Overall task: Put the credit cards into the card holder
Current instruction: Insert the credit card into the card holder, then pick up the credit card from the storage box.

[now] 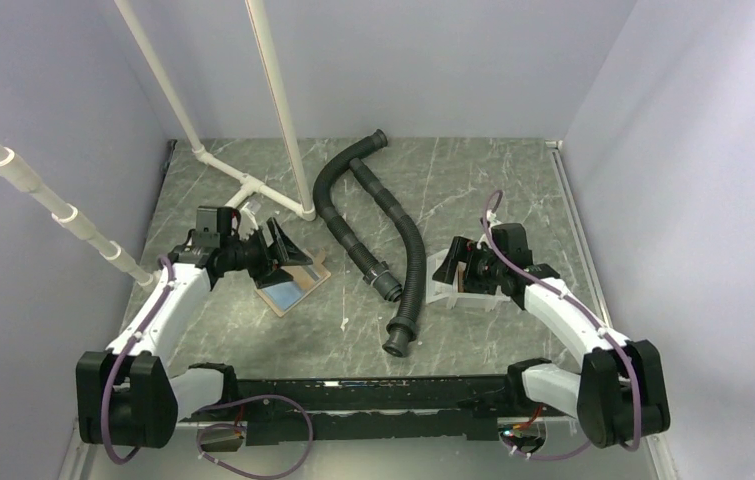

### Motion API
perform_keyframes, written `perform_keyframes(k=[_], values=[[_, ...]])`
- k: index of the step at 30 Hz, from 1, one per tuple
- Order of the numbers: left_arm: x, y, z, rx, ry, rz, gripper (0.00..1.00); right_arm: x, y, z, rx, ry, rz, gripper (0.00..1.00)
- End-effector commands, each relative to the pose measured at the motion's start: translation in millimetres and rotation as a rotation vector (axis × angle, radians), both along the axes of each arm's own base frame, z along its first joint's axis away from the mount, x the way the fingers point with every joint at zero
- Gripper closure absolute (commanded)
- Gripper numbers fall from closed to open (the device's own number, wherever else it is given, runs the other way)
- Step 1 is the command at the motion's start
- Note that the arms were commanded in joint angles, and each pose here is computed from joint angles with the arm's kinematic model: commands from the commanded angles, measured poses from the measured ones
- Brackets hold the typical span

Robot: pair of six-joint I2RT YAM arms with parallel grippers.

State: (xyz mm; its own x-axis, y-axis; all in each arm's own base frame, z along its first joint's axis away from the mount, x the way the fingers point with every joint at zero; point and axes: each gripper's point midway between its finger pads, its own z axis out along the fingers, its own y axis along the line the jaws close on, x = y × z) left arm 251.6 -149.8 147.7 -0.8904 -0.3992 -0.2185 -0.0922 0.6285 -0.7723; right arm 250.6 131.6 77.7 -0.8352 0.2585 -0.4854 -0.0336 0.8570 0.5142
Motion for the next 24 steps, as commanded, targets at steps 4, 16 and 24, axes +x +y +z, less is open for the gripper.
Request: perform_keyframes(k=[4,16,24], values=[[-14.0,-3.6,7.5,-0.011,-0.015,-0.046,0.19,23.5,0.3,-1.4,0.075,-0.043,-0.01,0.01],[-10.2,-6.2,4.4,-0.026,-0.003,-0.051,0.19,32.9,11.4,5.0,0.195,-0.047,0.04,0.18],[-7.6,-7.9,2.5,-0.035,0.003,-0.059,0.19,34.0,9.3,11.9,0.24,-0.061,0.035,0.42]])
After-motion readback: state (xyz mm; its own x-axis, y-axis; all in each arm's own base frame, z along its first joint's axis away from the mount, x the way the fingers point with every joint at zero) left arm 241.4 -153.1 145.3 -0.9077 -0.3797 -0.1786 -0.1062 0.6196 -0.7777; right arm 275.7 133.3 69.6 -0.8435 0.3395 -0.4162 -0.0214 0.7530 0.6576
